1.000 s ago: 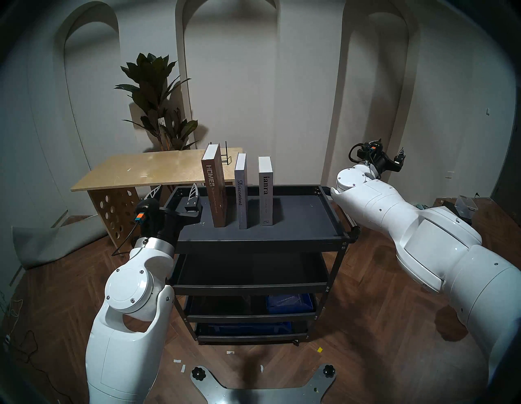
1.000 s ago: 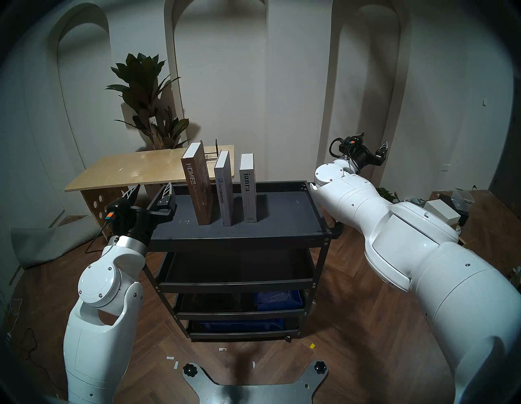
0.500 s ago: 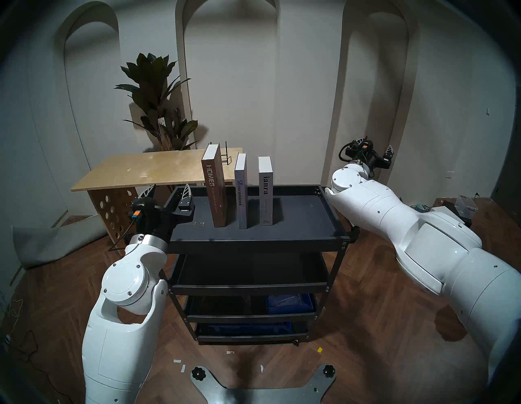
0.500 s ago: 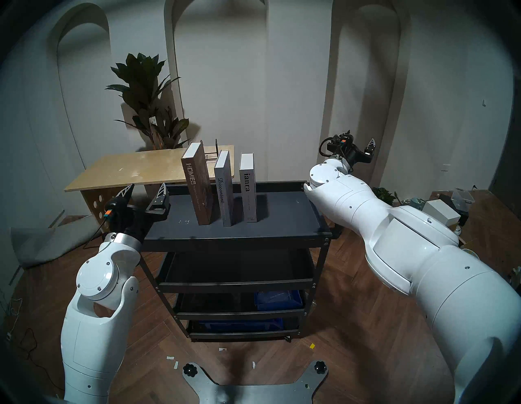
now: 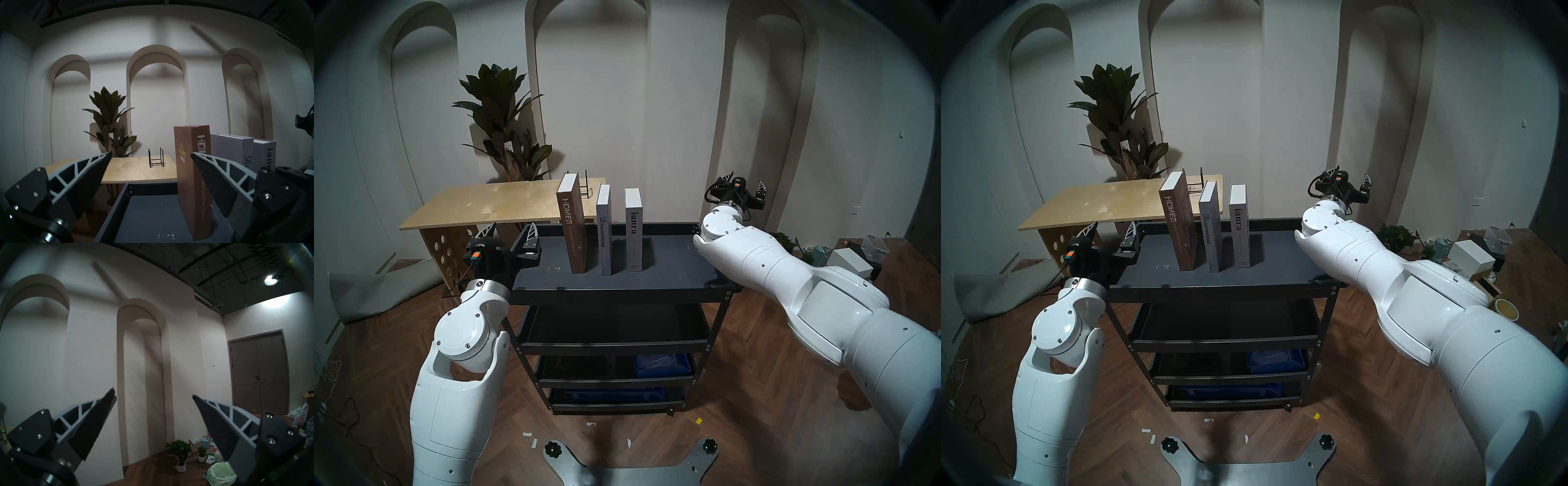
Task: Sort the books onto the shelf by size, largest to the left
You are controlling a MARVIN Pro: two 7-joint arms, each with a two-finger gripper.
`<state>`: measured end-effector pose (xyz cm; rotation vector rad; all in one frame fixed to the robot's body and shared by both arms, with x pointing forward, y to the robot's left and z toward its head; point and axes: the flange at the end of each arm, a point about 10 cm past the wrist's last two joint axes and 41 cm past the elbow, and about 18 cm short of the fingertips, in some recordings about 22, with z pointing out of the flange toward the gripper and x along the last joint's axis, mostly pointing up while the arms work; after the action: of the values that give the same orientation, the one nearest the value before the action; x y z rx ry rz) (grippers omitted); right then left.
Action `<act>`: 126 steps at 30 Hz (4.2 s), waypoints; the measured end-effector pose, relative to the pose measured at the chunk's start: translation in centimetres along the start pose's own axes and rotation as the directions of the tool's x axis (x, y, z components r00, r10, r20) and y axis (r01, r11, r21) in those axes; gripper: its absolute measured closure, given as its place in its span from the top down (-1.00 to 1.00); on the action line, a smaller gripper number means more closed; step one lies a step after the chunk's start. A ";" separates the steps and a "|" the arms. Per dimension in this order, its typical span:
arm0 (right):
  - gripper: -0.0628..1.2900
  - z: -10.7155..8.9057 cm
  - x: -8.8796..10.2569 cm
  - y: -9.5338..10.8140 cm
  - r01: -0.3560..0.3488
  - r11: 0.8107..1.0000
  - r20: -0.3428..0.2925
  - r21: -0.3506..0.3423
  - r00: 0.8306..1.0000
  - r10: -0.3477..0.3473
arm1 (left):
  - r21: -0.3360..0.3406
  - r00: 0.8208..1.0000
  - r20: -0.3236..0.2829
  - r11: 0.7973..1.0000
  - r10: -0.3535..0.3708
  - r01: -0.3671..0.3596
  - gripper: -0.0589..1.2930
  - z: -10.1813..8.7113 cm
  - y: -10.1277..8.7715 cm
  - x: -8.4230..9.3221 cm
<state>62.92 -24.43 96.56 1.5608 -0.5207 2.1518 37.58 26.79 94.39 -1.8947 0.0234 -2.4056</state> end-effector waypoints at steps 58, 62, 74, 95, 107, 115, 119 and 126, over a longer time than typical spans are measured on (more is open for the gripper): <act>0.88 -6.3 -4.4 -0.8 -0.133 0.887 0.222 0.442 0.974 0.035 | -0.099 0.996 0.048 0.992 0.077 -0.072 0.92 3.3 1.9 -2.9; 0.88 -6.5 -4.2 -0.7 -0.143 0.870 0.235 0.473 0.972 0.032 | -0.106 0.995 0.049 0.991 0.082 -0.077 0.92 3.5 2.0 -3.0; 0.88 -7.1 -3.2 -0.6 -0.179 0.808 0.263 0.561 0.964 0.031 | -0.118 0.994 0.051 0.989 0.097 -0.090 0.92 4.1 2.2 -3.2; 0.88 -10.8 -2.6 -0.7 -0.251 0.633 0.344 0.733 0.939 -0.026 | -0.099 0.989 0.068 0.987 0.131 -0.124 0.92 5.0 1.2 -4.1; 0.88 -13.2 -1.4 -0.6 -0.300 0.501 0.376 0.812 0.925 -0.055 | -0.087 0.986 0.077 0.986 0.147 -0.140 0.92 5.5 0.7 -4.5; 0.88 -14.9 -0.2 -0.2 -0.336 0.392 0.395 0.856 0.915 -0.078 | -0.079 0.984 0.085 0.985 0.158 -0.152 0.92 5.9 0.4 -4.8; 0.88 -15.5 0.3 0.0 -0.347 0.355 0.400 0.868 0.912 -0.086 | -0.076 0.983 0.088 0.985 0.162 -0.155 0.92 6.1 0.4 -5.0; 0.88 -16.6 1.6 0.8 -0.372 0.265 0.411 0.890 0.905 -0.109 | -0.073 0.981 0.093 0.984 0.170 -0.163 0.92 6.4 0.3 -5.2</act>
<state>48.86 -16.03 93.15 2.7016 0.8864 2.3712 45.05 27.10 90.83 -1.9513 0.2472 -2.2259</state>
